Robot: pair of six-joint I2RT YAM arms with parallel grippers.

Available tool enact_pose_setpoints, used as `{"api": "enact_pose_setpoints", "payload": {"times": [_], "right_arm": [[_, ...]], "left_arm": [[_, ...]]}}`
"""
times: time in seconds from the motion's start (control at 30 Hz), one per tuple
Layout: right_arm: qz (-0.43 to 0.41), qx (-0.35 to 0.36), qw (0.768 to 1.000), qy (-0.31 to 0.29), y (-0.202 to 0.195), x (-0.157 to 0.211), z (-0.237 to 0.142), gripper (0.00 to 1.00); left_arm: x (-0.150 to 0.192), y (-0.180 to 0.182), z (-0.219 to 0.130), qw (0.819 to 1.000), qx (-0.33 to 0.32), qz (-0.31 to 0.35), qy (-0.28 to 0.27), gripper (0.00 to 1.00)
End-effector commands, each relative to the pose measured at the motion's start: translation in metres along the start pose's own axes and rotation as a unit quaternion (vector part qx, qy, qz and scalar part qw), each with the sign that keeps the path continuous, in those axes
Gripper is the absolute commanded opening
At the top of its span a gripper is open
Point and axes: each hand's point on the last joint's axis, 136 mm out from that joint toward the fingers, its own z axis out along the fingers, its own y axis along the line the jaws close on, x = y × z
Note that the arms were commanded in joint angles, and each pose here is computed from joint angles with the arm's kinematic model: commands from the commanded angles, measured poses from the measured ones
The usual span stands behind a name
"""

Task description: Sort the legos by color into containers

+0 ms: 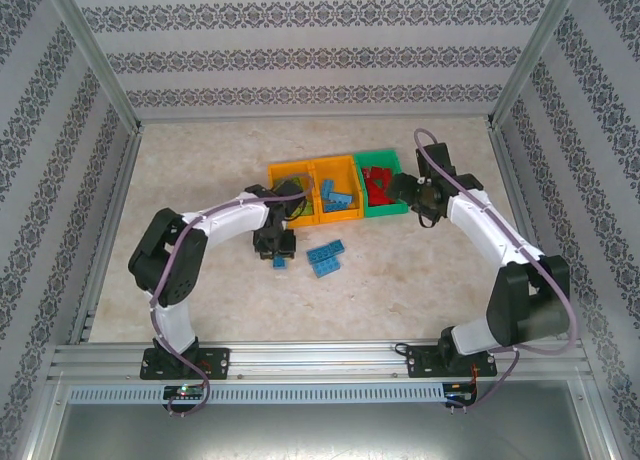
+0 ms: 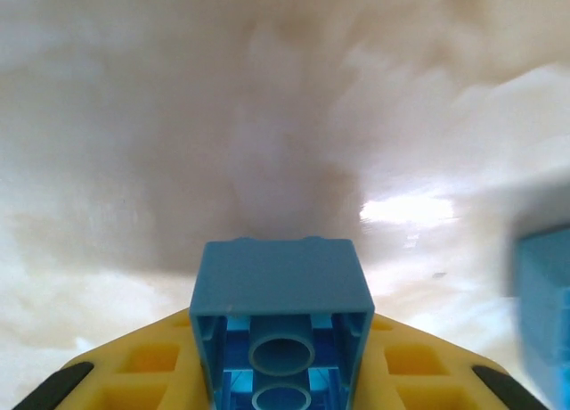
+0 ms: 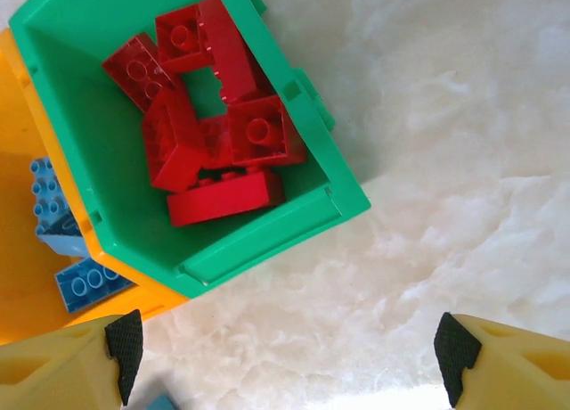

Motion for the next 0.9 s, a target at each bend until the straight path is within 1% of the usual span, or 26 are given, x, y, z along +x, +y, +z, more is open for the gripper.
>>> {"api": "enact_pose_setpoints", "payload": {"times": [0.0, 0.1, 0.2, 0.3, 0.43, 0.47, 0.6, 0.73, 0.77, 0.87], "right_arm": [[-0.042, -0.012, 0.999, -0.008, 0.003, 0.012, -0.006, 0.88], [-0.101, -0.025, 0.995, 0.001, 0.015, 0.041, -0.004, 0.87], [-0.148, -0.046, 0.988, 0.017, 0.028, 0.078, -0.001, 0.88], [-0.183, -0.071, 0.980, 0.021, 0.045, 0.111, 0.000, 0.89], [-0.234, -0.084, 0.969, 0.017, 0.060, 0.148, 0.001, 0.96], [-0.242, -0.089, 0.966, 0.016, 0.063, 0.155, 0.003, 0.98], [-0.278, -0.095, 0.955, 0.025, 0.079, 0.179, 0.010, 0.98], [-0.306, -0.092, 0.947, 0.038, 0.096, 0.196, 0.017, 0.98], [-0.311, -0.092, 0.945, 0.043, 0.100, 0.200, 0.020, 0.98], [-0.329, -0.091, 0.938, 0.055, 0.110, 0.213, 0.027, 0.98]], "left_arm": [[-0.034, -0.014, -0.059, 0.996, 0.019, 0.026, -0.080, 0.27], [-0.067, -0.035, -0.089, 0.990, 0.039, 0.055, -0.125, 0.28], [-0.104, -0.059, -0.104, 0.984, 0.067, 0.075, -0.145, 0.28], [-0.139, -0.086, -0.108, 0.978, 0.095, 0.096, -0.157, 0.29], [-0.173, -0.116, -0.106, 0.970, 0.126, 0.123, -0.170, 0.30], [-0.180, -0.122, -0.101, 0.968, 0.135, 0.126, -0.168, 0.31], [-0.196, -0.132, -0.080, 0.968, 0.161, 0.119, -0.152, 0.36], [-0.196, -0.131, -0.068, 0.971, 0.164, 0.108, -0.138, 0.50], [-0.194, -0.130, -0.067, 0.971, 0.163, 0.107, -0.137, 0.55], [-0.192, -0.127, -0.071, 0.972, 0.162, 0.101, -0.137, 0.63]]}}
